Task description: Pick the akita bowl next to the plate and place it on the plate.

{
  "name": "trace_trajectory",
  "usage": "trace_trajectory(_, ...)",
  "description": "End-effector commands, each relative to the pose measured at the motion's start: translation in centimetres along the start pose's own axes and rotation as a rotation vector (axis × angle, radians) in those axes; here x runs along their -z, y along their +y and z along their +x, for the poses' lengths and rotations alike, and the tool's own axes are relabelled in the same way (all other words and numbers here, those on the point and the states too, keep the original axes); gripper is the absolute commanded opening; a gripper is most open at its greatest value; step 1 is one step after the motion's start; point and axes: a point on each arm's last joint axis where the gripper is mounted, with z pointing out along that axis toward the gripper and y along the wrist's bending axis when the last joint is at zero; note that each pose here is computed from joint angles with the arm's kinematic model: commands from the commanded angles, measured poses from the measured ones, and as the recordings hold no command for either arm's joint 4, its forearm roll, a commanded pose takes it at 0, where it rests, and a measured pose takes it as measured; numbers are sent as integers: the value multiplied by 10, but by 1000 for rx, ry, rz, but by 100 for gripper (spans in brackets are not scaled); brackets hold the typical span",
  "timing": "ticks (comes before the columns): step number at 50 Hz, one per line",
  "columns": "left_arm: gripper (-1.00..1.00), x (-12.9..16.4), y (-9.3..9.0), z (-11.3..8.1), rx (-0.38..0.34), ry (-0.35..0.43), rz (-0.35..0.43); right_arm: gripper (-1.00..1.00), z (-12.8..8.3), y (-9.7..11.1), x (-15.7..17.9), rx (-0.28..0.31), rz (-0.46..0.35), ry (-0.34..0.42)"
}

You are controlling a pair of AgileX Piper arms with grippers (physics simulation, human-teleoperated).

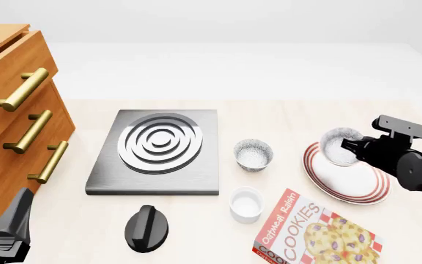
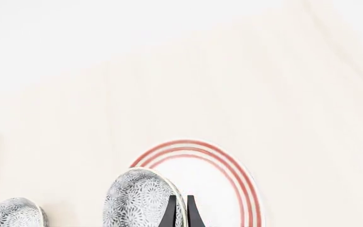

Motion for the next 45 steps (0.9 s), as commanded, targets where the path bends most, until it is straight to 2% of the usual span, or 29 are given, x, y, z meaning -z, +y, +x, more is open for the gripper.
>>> trace_trajectory(1, 100, 0, 0, 0, 0, 0, 0, -100, 10, -1, -8, -22, 3, 16)
trace_trajectory(21, 100, 0, 0, 0, 0, 0, 0, -100, 21, -3, -14, -32, 6, 32)
trace_trajectory(45, 100, 0, 0, 0, 0, 0, 0, -100, 21, -1, -13, -39, 1, 35)
